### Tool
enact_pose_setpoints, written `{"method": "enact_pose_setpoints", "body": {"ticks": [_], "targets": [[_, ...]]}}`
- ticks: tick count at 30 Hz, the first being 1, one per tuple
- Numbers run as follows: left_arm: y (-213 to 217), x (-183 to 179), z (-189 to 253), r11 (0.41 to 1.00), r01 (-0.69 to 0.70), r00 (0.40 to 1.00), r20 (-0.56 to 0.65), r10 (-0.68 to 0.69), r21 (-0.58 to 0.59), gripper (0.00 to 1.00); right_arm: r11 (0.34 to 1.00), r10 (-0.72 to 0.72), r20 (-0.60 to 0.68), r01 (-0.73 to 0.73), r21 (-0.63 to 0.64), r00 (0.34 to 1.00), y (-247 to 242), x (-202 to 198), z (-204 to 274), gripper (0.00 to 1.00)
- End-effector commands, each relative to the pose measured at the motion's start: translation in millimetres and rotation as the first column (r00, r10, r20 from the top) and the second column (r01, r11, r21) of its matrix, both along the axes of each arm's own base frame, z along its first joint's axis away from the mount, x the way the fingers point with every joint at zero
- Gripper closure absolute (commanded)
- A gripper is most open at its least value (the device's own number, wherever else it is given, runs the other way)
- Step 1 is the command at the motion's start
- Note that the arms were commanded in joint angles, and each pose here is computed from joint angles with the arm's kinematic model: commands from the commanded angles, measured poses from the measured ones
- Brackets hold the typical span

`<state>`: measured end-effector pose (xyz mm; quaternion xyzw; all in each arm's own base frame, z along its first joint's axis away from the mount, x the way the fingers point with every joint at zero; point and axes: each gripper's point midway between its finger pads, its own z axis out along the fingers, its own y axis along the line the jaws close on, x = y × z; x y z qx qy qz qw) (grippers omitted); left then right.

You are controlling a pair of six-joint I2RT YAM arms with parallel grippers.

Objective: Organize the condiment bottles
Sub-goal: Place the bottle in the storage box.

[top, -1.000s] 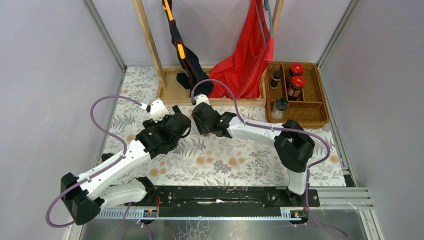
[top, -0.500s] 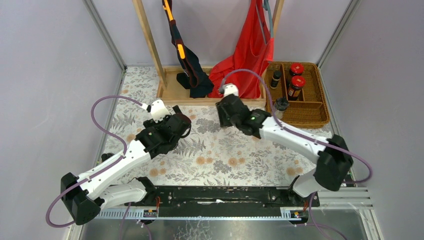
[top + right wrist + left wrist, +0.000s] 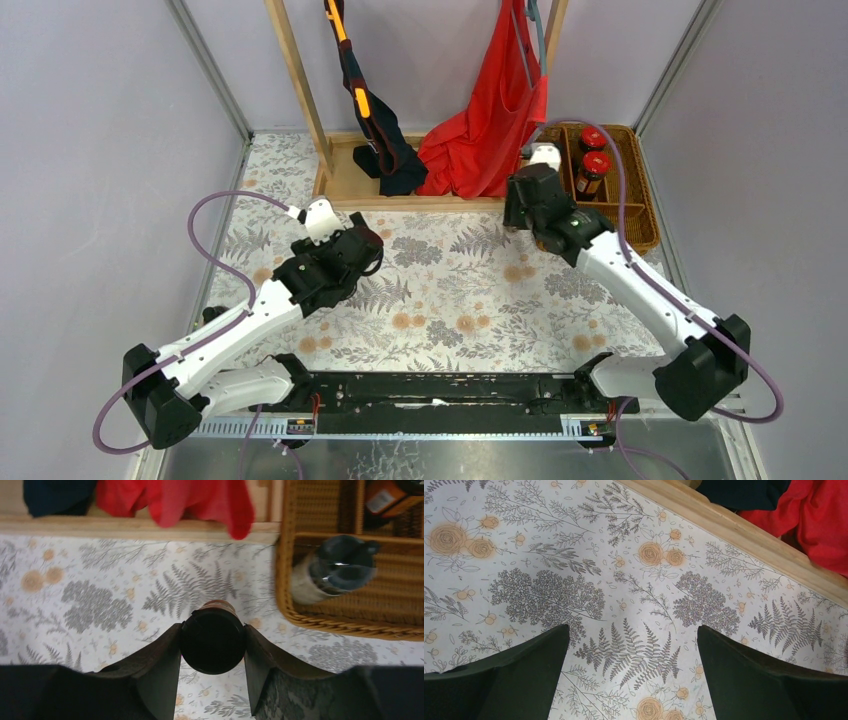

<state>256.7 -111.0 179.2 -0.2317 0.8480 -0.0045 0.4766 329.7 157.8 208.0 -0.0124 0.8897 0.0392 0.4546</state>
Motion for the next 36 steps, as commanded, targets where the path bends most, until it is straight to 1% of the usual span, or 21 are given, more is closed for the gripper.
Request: {"method": "enact_pose_setpoints", "body": {"ticks": [1,7,12,24,30,36], "targets": [[-4.2,5.3,-0.5,1.0,0.009,1.0,0.018,-0.009,-0.019,0.02,0.996,-0.093,0.054,0.092,0.023,0.994,-32.9,6.1,26.1,1.0],[-7.2,5.3,-0.6,0.999,0.025,0.999,0.022,-0.025,-0.034,0.01,0.985,-0.173,0.064,0.171,0.032,0.983,-58.1,23.2,37.4,1.0],[-9.3,4.8,-4.1,0.999,0.035,0.999,0.016,-0.034,-0.04,0.01,0.976,-0.215,0.079,0.211,0.058,0.973,-71.2,40.8,47.2,1.0],[-11.2,5.8,-5.7,0.999,0.04,0.999,0.008,-0.04,-0.034,0.01,0.95,-0.306,0.113,0.294,0.109,0.945,-100.5,97.5,73.8,1.0],[-11.8,5.8,-6.3,0.999,0.042,0.999,0.006,-0.041,-0.033,0.01,0.937,-0.344,0.102,0.334,0.105,0.933,-111.0,125.8,68.8,1.0],[-8.5,4.5,-5.9,0.999,0.032,0.999,0.003,-0.031,-0.027,0.01,0.923,-0.377,0.079,0.368,0.112,0.923,-123.6,149.8,46.3,1.0]]}}
